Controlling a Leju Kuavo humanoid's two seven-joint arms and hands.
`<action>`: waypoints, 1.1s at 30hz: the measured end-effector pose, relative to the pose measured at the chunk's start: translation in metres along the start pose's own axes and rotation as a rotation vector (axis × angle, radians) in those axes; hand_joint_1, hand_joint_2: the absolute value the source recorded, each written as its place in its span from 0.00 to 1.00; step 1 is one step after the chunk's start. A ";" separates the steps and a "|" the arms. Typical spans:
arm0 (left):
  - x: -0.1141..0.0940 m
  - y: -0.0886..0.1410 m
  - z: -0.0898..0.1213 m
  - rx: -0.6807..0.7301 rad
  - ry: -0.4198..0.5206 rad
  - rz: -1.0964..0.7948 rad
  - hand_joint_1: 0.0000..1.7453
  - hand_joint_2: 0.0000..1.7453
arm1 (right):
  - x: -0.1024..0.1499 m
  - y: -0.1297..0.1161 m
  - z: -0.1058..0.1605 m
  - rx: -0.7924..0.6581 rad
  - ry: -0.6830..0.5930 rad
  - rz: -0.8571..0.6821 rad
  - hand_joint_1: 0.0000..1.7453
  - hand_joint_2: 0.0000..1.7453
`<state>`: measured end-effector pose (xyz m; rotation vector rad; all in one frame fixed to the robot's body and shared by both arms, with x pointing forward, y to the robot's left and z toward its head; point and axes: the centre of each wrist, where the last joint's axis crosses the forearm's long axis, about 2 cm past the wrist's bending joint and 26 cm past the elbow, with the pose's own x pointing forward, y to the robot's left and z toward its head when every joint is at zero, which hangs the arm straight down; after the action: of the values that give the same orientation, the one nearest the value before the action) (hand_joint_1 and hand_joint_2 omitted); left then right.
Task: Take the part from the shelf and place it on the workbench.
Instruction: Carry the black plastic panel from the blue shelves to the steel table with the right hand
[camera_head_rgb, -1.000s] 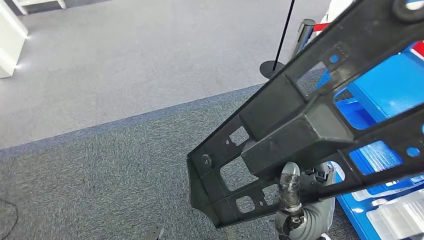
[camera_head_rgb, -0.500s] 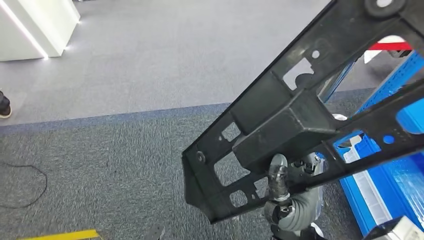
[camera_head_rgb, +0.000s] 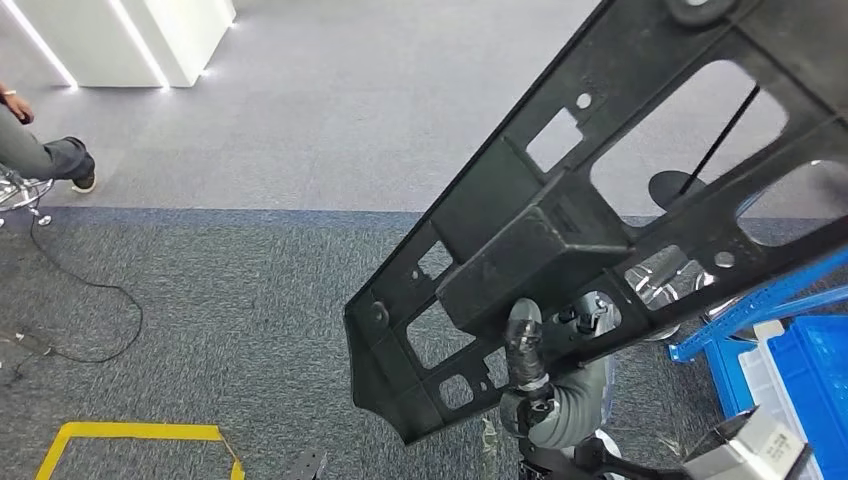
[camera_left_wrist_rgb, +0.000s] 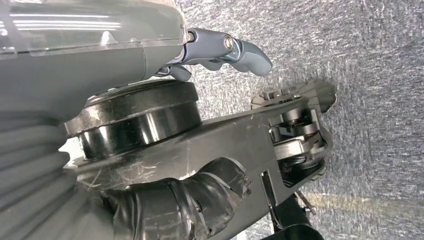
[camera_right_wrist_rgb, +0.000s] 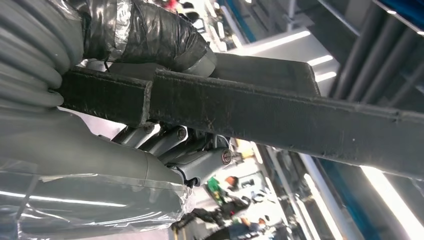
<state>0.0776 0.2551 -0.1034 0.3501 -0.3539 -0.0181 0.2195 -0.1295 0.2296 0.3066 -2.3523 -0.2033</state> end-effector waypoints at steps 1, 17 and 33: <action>-0.001 0.000 0.000 -0.001 0.001 -0.001 0.00 1.00 | -0.001 0.000 0.000 0.002 0.003 -0.001 1.00 1.00; 0.009 0.000 -0.001 0.002 -0.003 -0.034 0.00 1.00 | -0.007 0.002 0.001 -0.002 0.026 0.005 1.00 1.00; 0.011 -0.001 -0.001 -0.001 -0.010 -0.039 0.00 1.00 | -0.006 0.005 0.001 0.008 0.018 0.026 1.00 1.00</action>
<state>0.0881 0.2542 -0.1013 0.3564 -0.3567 -0.0576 0.2222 -0.1234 0.2266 0.2805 -2.3384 -0.1775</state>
